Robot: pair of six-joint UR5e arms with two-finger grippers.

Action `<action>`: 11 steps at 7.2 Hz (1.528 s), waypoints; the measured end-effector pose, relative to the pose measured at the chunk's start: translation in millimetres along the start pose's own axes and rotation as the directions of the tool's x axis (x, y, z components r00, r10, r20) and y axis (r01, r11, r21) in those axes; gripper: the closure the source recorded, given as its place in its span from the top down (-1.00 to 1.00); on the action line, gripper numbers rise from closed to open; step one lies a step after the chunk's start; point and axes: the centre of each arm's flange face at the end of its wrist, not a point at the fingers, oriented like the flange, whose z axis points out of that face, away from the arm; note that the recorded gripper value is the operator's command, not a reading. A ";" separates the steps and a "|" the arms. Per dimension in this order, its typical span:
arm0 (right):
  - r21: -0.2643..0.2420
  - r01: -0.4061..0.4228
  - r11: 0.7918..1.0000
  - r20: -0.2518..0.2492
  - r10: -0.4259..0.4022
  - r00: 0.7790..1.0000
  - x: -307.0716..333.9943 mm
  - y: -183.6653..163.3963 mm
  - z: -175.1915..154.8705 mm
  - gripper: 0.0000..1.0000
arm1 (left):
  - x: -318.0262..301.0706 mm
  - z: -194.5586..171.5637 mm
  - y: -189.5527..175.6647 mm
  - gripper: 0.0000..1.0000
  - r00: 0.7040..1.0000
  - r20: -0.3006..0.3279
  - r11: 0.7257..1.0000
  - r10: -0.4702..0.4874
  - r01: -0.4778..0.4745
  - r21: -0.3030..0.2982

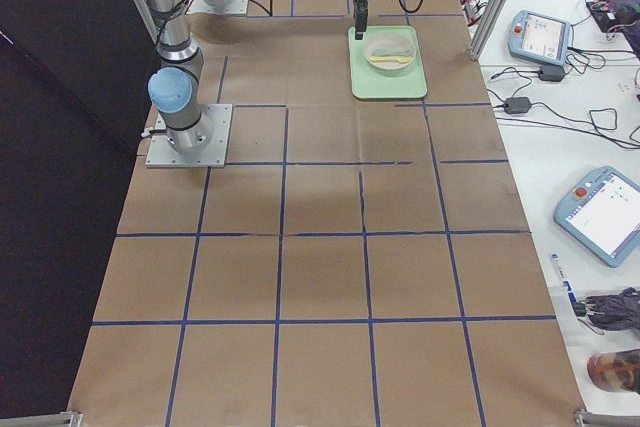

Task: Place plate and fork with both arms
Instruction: 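Release the plate and raise the left gripper while the right gripper moves over the plate, then lower the right gripper and grasp the yellow fork on the plate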

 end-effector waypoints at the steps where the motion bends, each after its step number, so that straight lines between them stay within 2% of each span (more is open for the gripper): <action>1: 0.000 0.000 1.000 0.000 0.000 1.000 -0.5 -3.7 -0.2 1.00 | -3.8 -10.5 29.3 1.00 1.000 0.022 1.000 0.010 -0.010 -0.004; 3: -0.002 0.001 1.000 0.007 -0.001 1.000 -4.0 -6.9 1.5 1.00 | -9.7 -25.1 86.2 1.00 0.999 0.029 0.999 0.017 -0.018 0.027; 5: -0.014 0.018 1.000 0.027 -0.018 0.999 -28.9 -21.3 15.6 1.00 | -11.5 -19.6 116.9 1.00 1.000 0.022 0.999 0.012 -0.013 0.046; 7: -0.015 0.017 1.000 0.027 -0.016 1.000 -80.3 -52.9 41.5 1.00 | -12.0 -1.9 107.8 1.00 1.000 0.020 0.999 0.007 -0.008 0.039; 9: -0.017 0.013 1.000 0.022 -0.012 1.000 -137.0 -78.1 72.4 1.00 | -11.8 5.5 95.6 1.00 1.000 0.021 0.998 0.010 -0.011 0.062; 10: -0.015 0.004 1.000 0.022 -0.003 1.000 -154.9 -88.1 88.3 0.84 | -12.0 7.0 93.7 1.00 1.000 0.022 0.998 0.010 -0.011 0.065; 11: -0.009 -0.002 1.000 0.023 0.002 1.000 -165.8 -95.8 102.9 0.44 | -12.1 6.8 93.3 1.00 1.000 0.023 0.998 0.008 -0.009 0.068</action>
